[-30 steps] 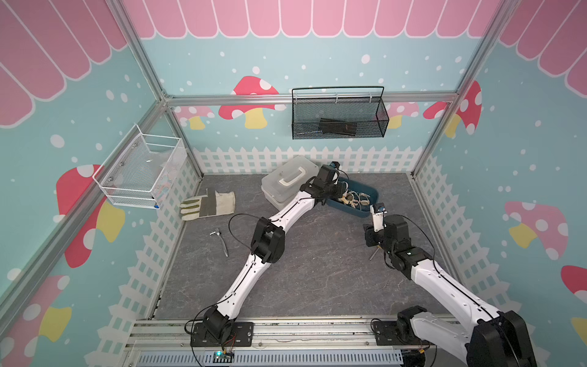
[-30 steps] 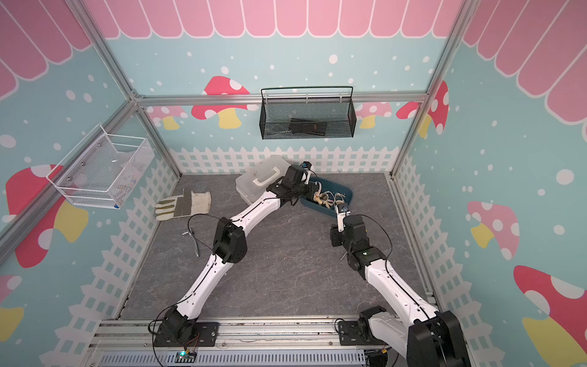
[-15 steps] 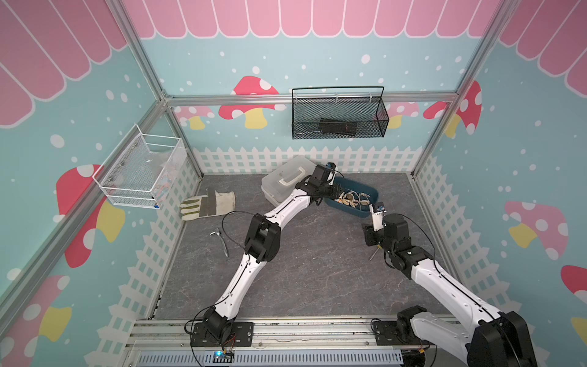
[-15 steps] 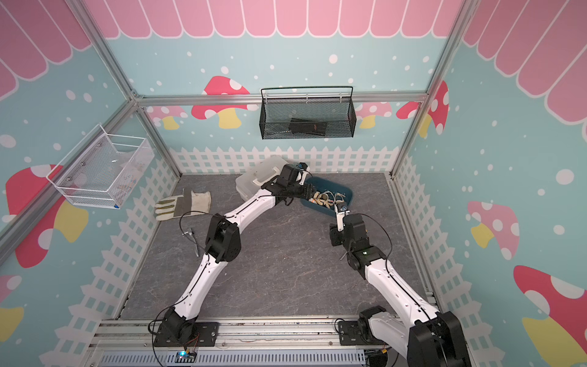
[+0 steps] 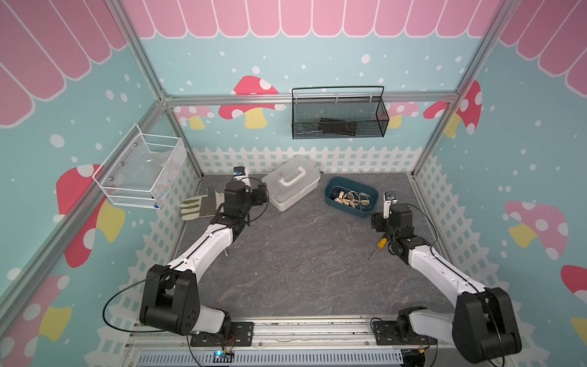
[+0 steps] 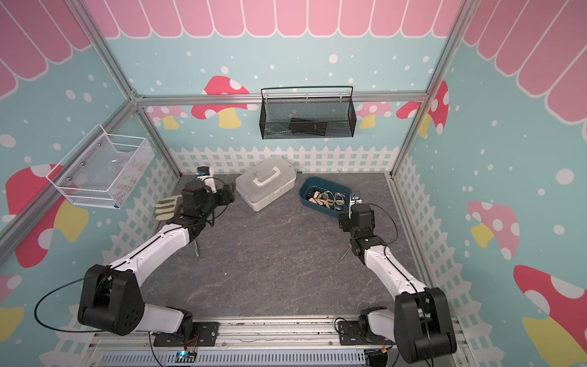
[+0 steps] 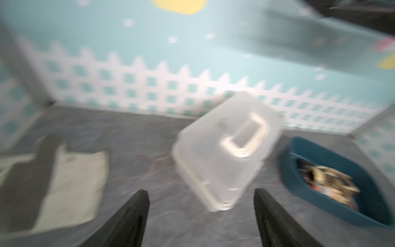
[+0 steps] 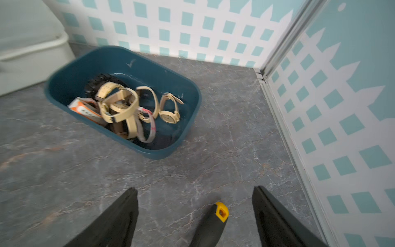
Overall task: Put the watch into the storage box
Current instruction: Place the watch in the storage box, then reset both arms
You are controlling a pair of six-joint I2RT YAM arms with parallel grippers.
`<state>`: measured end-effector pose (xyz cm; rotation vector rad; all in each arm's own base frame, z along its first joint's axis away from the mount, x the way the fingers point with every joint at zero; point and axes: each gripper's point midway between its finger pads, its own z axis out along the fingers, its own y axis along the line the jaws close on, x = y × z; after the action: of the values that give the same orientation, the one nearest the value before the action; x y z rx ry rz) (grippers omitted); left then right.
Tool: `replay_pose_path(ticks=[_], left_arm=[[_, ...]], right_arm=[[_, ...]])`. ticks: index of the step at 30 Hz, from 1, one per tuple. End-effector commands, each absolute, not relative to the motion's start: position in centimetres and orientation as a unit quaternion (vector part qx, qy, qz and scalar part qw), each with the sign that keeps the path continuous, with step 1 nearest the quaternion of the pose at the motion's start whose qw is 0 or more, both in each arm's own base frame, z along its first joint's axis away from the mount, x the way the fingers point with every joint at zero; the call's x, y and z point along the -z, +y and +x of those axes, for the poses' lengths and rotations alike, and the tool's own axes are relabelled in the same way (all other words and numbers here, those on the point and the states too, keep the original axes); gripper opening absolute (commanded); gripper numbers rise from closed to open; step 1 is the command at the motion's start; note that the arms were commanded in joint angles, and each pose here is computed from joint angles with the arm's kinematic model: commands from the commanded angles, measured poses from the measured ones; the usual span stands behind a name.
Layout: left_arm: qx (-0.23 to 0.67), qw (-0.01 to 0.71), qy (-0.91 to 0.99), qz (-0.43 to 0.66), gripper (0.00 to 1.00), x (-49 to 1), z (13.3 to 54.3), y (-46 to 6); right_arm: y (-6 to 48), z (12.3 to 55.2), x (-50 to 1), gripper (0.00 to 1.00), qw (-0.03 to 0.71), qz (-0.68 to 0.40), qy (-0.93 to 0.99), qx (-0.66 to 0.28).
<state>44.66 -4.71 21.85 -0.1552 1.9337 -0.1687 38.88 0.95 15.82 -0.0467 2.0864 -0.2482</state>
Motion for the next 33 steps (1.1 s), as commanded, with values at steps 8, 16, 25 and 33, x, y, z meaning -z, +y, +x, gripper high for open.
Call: replay_pose_path(ticks=[8, 16, 25, 33], left_arm=[[-0.08, 0.557, 0.816, -0.132, 0.83, -14.9, 40.1, 4.3], [-0.047, 0.609, 0.786, -0.098, 0.84, -12.0, 39.9, 3.1], [-0.035, 0.617, 0.782, -0.076, 0.98, -11.7, 39.6, 2.3], [-0.035, 0.601, 0.797, -0.045, 0.99, -11.4, 40.4, 1.0]], right_arm=[[-1.8, 40.4, -10.6, 0.91, 0.506, -0.028, 0.846, 0.165], [-0.8, 39.4, -10.6, 1.0, 0.549, -0.048, 0.822, 0.143], [-0.3, 39.0, -9.9, 1.0, 0.567, -0.061, 0.81, 0.133], [-0.3, 39.0, -9.9, 1.0, 0.57, -0.061, 0.808, 0.134]])
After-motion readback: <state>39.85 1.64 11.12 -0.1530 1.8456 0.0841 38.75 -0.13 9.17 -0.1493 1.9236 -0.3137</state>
